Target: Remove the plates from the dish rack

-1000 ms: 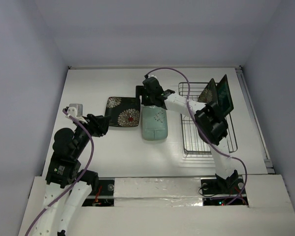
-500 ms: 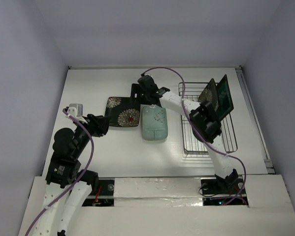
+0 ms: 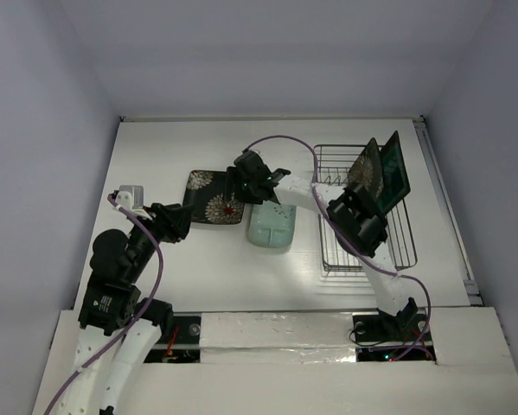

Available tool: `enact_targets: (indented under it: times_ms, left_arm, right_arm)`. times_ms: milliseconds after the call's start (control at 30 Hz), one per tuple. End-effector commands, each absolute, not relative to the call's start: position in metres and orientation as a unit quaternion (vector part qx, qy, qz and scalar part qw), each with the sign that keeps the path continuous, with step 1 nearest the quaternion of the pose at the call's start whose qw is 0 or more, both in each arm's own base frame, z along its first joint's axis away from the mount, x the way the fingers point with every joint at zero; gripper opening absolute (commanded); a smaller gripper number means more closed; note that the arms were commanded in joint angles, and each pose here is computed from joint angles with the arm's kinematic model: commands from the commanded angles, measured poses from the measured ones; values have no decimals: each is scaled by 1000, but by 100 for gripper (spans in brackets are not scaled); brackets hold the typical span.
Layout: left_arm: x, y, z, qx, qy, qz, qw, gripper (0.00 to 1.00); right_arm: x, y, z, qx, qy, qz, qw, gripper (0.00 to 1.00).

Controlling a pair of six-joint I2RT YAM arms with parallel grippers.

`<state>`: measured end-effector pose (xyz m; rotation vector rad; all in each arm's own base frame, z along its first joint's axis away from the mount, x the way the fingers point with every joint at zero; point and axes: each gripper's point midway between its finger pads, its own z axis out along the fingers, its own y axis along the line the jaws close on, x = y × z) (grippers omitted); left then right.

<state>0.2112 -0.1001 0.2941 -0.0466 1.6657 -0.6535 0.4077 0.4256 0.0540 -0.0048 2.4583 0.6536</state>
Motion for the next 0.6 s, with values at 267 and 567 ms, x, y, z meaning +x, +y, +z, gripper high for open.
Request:
enact_targets:
  times_ms: [267,567]
  left_arm:
    - [207,-100,310,-17,703,-294,648,41]
    - [208,-102,310,-15,705,-295,645,41]
  right_arm:
    - [396,470,75,-14,910,294,293,76]
    - [411,486,96,-33,903,288,317,73]
